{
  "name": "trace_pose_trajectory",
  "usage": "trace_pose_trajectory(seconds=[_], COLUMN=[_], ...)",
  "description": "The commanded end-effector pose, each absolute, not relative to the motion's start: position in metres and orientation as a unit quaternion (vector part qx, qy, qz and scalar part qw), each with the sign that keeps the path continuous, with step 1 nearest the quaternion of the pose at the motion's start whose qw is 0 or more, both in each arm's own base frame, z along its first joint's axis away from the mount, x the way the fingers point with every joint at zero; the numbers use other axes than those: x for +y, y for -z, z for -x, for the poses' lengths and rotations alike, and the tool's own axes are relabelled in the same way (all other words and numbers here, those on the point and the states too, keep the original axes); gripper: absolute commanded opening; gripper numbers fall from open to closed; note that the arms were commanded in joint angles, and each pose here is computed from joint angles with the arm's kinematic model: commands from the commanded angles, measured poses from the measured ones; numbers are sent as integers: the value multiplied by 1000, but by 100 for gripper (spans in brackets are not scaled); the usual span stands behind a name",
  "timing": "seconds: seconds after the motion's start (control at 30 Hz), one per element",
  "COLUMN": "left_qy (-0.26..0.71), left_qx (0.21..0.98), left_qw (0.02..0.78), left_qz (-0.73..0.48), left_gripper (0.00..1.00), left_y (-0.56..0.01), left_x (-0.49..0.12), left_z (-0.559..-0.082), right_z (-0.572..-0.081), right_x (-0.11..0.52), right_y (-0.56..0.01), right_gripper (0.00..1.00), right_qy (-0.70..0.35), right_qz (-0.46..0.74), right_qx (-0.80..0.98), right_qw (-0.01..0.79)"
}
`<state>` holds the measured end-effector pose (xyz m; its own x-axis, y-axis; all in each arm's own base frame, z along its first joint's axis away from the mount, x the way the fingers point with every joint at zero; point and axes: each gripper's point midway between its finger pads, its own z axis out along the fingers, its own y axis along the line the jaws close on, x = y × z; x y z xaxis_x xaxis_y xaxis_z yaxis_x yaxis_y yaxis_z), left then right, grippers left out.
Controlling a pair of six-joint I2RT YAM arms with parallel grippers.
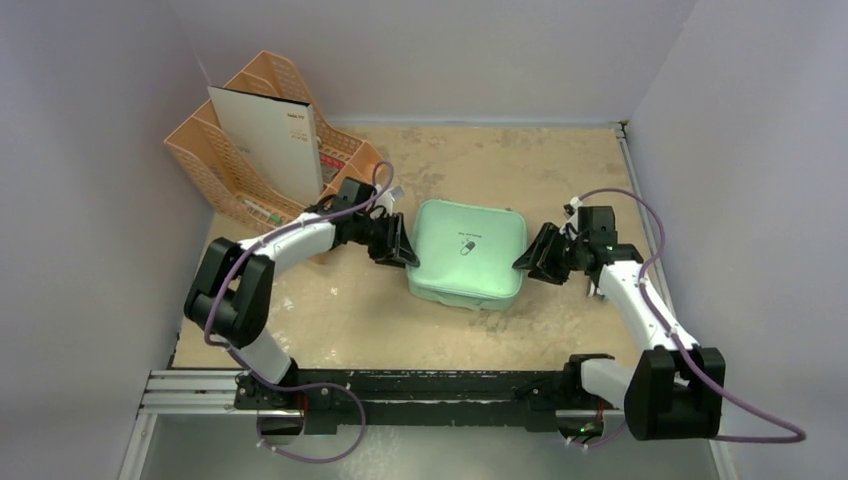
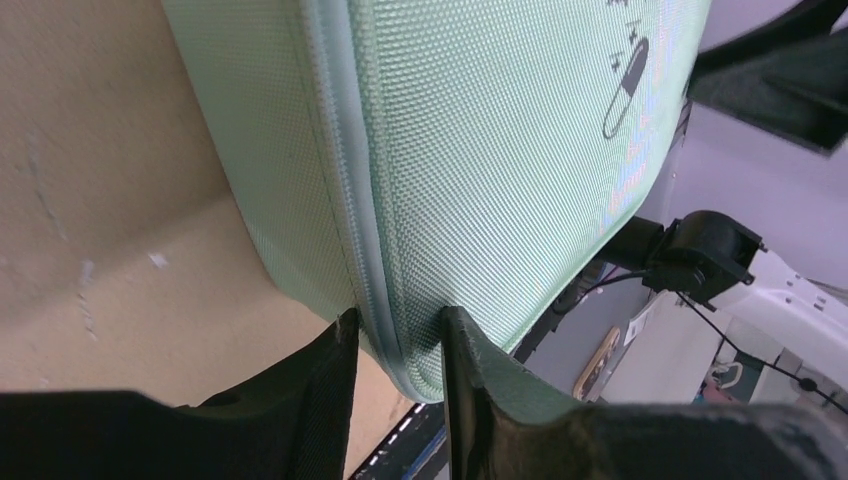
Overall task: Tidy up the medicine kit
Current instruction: Adjust the medicine box at the center of the board.
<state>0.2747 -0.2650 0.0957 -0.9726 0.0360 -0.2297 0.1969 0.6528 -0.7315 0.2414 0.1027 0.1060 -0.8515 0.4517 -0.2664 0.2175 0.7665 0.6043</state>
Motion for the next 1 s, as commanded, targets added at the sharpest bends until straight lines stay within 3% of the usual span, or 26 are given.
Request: trace_pose_trajectory(seconds=[0.0, 0.2, 0.43, 0.63, 0.77, 0.97], left_qy=[439, 447, 460, 475, 446, 434], left_qx=[888, 885, 871, 859, 873, 870], left_qw=[119, 108, 148, 156, 156, 191], left_qz=[-61, -72, -90, -106, -120, -133], left_gripper=[31, 30, 32, 37, 44, 51], left_y=[-108, -105, -119, -124, -128, -156], left_x=[-280, -310, -352, -382, -375, -361], left_z=[-257, -237, -230, -234, -234, -232], right_z=[-269, -315, -379, -425, -444, -422], right_x=[98, 113, 119, 116, 98, 86], right_y=[-104, -128, -135, -138, -157, -173], right_gripper=[48, 37, 37, 43, 57, 64], right_qy=[-270, -321, -338, -328, -270, -230], right_qz=[-142, -92, -64, -60, -59, -84], right_qx=[925, 903, 886, 886, 900, 913], right_qw=[225, 272, 310, 322, 338, 325])
